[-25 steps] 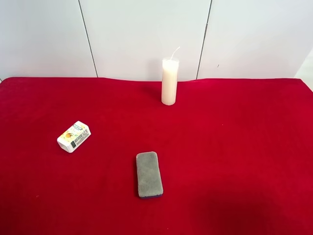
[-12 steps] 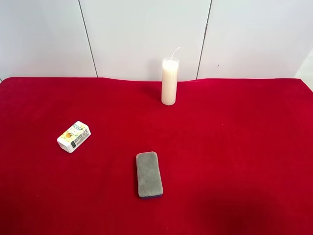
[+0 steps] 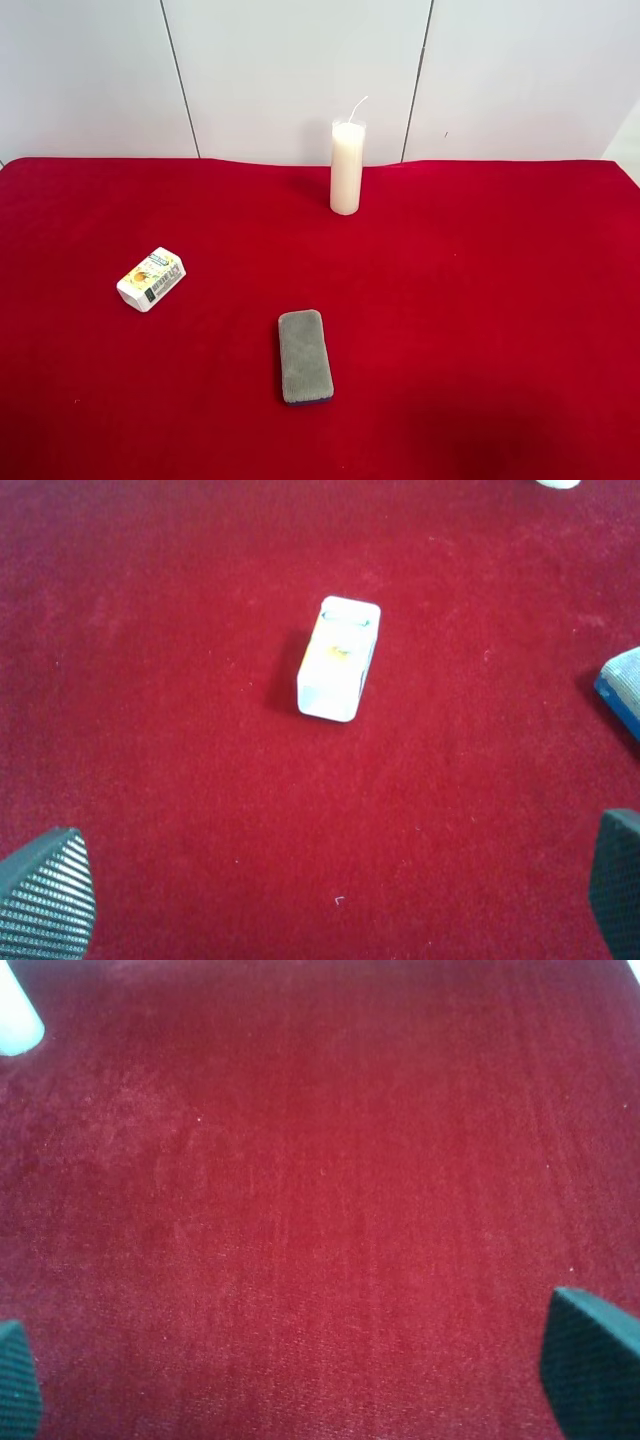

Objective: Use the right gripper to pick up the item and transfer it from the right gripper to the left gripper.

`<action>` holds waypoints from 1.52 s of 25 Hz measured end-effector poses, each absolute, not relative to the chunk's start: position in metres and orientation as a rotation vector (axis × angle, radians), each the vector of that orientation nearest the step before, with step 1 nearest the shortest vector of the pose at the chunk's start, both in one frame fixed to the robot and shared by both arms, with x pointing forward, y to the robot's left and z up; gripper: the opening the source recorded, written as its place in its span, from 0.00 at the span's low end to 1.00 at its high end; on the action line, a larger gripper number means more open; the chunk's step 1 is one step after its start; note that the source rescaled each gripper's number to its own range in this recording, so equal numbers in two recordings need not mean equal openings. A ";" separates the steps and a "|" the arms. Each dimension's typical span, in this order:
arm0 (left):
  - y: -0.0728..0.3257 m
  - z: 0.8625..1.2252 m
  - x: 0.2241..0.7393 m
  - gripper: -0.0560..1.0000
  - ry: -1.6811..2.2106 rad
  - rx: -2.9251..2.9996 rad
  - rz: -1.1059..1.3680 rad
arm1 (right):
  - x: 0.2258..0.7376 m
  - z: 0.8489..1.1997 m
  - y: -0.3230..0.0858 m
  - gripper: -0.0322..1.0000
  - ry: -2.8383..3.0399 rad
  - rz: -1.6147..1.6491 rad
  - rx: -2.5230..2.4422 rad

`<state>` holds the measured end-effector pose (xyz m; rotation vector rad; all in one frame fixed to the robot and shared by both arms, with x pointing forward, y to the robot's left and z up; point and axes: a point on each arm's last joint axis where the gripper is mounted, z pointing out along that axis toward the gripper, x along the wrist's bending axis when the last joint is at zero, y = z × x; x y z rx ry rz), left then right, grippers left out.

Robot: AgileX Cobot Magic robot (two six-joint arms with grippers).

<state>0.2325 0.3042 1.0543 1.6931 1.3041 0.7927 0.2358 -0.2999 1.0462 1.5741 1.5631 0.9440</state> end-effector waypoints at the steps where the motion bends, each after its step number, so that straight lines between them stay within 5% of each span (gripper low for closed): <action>1: 0.304 1.054 0.232 1.00 1.303 1.694 0.794 | 0.236 1.046 -0.300 0.98 1.563 0.944 1.574; 38: 0.301 1.054 0.232 1.00 1.554 1.531 0.944 | 0.236 1.046 -0.300 0.98 1.506 0.910 1.613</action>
